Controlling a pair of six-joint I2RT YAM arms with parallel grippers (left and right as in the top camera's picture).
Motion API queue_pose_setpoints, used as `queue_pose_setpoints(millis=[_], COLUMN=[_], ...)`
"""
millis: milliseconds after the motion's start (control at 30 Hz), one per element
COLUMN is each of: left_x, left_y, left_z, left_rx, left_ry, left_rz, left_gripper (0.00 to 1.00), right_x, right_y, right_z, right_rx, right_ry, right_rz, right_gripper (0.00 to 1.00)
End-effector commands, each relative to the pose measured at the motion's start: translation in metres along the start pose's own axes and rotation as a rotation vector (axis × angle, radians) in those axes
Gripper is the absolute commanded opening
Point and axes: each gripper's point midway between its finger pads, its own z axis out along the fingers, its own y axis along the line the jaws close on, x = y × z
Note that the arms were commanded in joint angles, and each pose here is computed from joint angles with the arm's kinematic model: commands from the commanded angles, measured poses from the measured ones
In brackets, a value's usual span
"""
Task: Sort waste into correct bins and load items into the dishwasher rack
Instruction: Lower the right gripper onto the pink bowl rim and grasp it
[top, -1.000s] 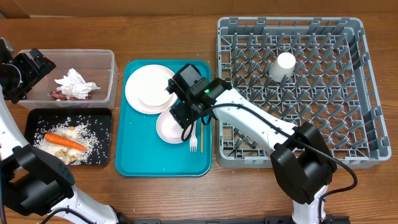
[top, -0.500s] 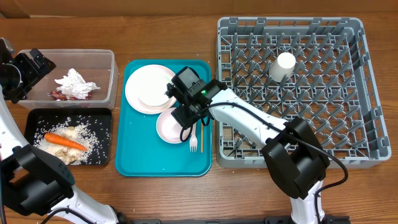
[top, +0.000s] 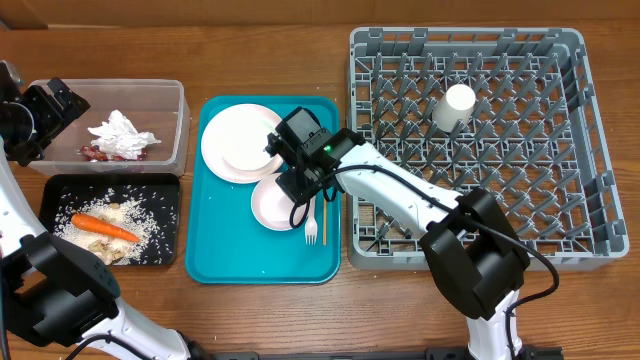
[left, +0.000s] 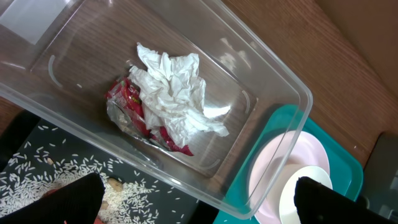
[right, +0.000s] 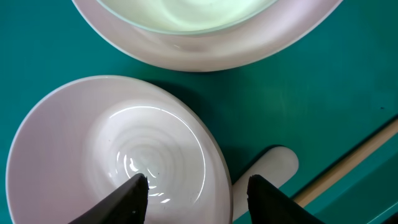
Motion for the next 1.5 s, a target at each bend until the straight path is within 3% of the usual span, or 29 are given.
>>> queue_pose_setpoints(millis=[0, 667, 767, 933, 1200, 1467], left_x=[0.002, 0.002, 0.002, 0.002, 0.002, 0.002], left_y=[0.001, 0.001, 0.001, 0.001, 0.001, 0.001], left_z=[0.004, 0.004, 0.004, 0.004, 0.004, 0.004], left_rx=[-0.004, -0.004, -0.004, -0.004, -0.004, -0.004], left_ry=[0.012, 0.012, 0.012, 0.012, 0.012, 0.012], left_rz=[-0.011, -0.011, -0.011, -0.011, -0.011, -0.011], left_gripper=[1.00, 1.00, 1.00, 1.00, 1.00, 1.00], right_x=[0.005, 0.013, 0.013, 0.013, 0.014, 0.014], right_y=[0.001, -0.003, -0.003, -0.003, 0.003, 0.004], right_z=[0.009, 0.020, 0.020, 0.020, 0.020, 0.019], right_rx=[0.000, 0.019, 0.019, 0.019, -0.020, -0.023], right_ry=[0.019, 0.014, 0.015, 0.015, 0.019, 0.019], right_rz=[-0.008, -0.009, -0.008, -0.008, -0.007, -0.007], right_gripper=[0.52, 0.49, 0.35, 0.30, 0.04, 0.04])
